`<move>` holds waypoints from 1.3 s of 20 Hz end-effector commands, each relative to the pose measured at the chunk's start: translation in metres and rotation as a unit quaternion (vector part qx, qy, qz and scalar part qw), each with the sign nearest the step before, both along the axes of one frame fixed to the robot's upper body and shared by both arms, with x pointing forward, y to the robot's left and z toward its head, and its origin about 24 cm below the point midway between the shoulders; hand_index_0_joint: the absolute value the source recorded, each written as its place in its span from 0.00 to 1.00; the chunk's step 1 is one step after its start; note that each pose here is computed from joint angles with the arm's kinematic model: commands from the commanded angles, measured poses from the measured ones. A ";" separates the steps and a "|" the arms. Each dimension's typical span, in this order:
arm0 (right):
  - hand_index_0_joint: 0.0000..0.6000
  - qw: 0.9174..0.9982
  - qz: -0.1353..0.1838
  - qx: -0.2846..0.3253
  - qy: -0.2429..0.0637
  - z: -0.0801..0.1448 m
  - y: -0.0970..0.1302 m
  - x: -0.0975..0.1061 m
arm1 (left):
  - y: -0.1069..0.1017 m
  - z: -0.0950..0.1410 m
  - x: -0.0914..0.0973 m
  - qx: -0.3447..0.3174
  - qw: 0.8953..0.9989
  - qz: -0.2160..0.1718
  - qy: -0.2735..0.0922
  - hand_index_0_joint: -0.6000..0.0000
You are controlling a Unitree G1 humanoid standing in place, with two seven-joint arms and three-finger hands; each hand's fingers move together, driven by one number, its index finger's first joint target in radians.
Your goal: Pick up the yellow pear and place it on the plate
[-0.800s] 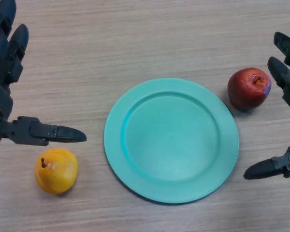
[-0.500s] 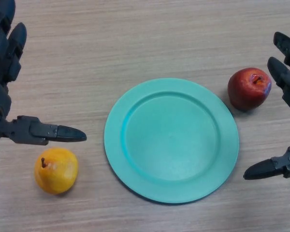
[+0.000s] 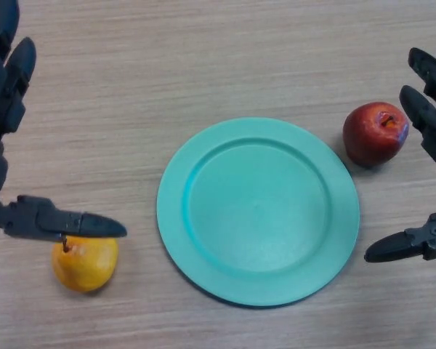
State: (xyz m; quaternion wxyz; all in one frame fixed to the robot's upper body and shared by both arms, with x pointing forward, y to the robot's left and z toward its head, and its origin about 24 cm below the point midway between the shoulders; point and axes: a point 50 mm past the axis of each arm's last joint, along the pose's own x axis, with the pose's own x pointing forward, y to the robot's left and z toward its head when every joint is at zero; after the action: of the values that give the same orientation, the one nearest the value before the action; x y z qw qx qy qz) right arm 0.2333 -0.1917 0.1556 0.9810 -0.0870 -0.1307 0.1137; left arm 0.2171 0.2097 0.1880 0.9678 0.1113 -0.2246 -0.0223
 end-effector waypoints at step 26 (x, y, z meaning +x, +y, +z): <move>0.00 0.992 -0.009 -0.038 -0.120 0.036 0.001 0.000 | 0.075 -0.115 0.006 0.068 0.992 0.104 0.004 1.00</move>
State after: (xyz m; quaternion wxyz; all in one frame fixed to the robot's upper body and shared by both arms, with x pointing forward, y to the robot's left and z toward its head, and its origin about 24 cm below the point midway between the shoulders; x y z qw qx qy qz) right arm 0.2436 -0.1797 0.1591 0.9759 -0.0975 -0.1439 0.1322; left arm 0.2255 0.2707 0.0333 0.9833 0.1573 -0.0848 0.0346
